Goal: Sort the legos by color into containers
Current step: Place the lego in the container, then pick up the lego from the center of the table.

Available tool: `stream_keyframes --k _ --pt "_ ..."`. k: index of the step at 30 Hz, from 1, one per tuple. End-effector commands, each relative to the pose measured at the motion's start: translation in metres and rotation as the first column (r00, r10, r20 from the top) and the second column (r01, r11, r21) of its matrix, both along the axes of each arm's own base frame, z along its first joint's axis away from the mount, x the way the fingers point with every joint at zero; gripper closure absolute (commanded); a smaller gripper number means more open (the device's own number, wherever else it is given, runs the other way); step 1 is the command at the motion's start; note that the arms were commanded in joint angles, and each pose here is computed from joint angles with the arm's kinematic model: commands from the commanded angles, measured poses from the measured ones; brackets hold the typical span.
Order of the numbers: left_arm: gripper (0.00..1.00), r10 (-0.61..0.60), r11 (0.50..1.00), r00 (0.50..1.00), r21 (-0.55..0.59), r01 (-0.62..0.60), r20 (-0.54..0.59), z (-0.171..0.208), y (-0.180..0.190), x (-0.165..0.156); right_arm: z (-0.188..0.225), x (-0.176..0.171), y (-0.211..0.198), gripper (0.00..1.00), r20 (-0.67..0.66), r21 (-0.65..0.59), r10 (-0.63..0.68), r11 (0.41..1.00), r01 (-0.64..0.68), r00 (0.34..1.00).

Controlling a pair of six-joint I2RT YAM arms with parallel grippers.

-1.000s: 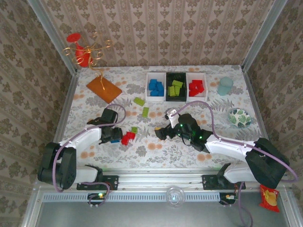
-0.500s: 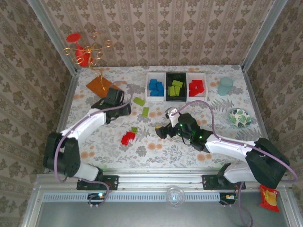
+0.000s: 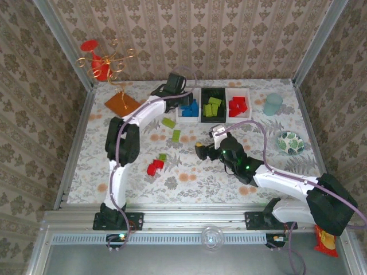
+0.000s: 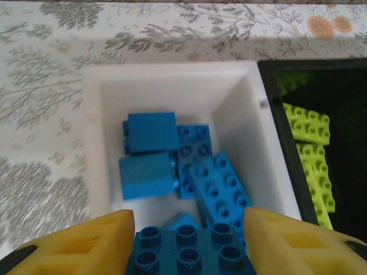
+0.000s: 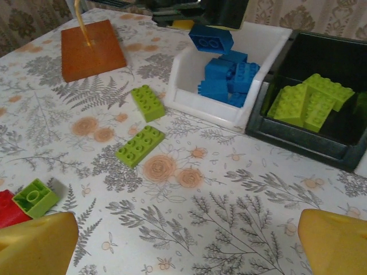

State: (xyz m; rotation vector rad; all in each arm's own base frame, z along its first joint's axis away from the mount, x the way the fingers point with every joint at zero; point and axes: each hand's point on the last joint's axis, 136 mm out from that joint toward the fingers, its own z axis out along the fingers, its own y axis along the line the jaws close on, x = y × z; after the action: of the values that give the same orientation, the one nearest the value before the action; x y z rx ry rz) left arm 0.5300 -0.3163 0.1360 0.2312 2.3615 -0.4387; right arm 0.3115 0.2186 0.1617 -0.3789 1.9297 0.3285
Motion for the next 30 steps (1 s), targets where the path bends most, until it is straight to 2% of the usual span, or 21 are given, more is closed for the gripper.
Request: stream_keyframes --k 1,8,13,17,19,23,26,30 --pt "0.46 -0.057 0.998 0.997 0.004 0.057 -0.047 -0.002 -0.012 0.005 -0.002 0.003 -0.018 0.0 0.002 -0.005 -0.088 0.996 0.088 0.996" --pt "0.33 -0.095 0.995 0.995 -0.044 0.094 -0.032 0.027 -0.02 0.003 -0.002 0.004 -0.027 0.0 0.002 -0.001 -0.119 0.993 0.119 0.993" --pt "0.31 -0.115 0.989 0.993 -0.087 0.118 0.04 0.06 -0.001 -0.039 -0.002 0.004 -0.026 0.0 0.001 0.001 -0.112 0.994 0.112 0.994" --pt "0.29 -0.085 0.994 0.995 -0.066 0.089 0.059 0.05 0.042 -0.095 -0.003 0.004 -0.023 0.0 -0.006 0.006 -0.098 0.995 0.098 0.995" --pt "0.29 -0.086 0.996 0.996 -0.036 0.087 0.031 0.033 0.061 -0.124 -0.004 0.004 -0.02 0.0 -0.013 0.01 -0.088 0.996 0.088 0.996" --pt "0.29 -0.095 0.994 0.99 0.04 0.1 -0.108 -0.01 0.095 -0.184 -0.006 0.005 -0.018 0.0 -0.023 0.01 -0.081 0.997 0.082 0.996" --pt "0.27 -0.135 0.984 0.969 0.084 0.155 -0.208 -0.034 0.108 -0.224 -0.009 0.006 -0.018 0.0 -0.026 0.0 -0.087 0.996 0.087 0.996" --pt "0.24 -0.132 0.968 0.942 0.164 0.189 -0.31 -0.059 0.12 -0.248 -0.014 0.008 -0.016 0.0 -0.041 -0.008 -0.087 0.996 0.086 0.995"
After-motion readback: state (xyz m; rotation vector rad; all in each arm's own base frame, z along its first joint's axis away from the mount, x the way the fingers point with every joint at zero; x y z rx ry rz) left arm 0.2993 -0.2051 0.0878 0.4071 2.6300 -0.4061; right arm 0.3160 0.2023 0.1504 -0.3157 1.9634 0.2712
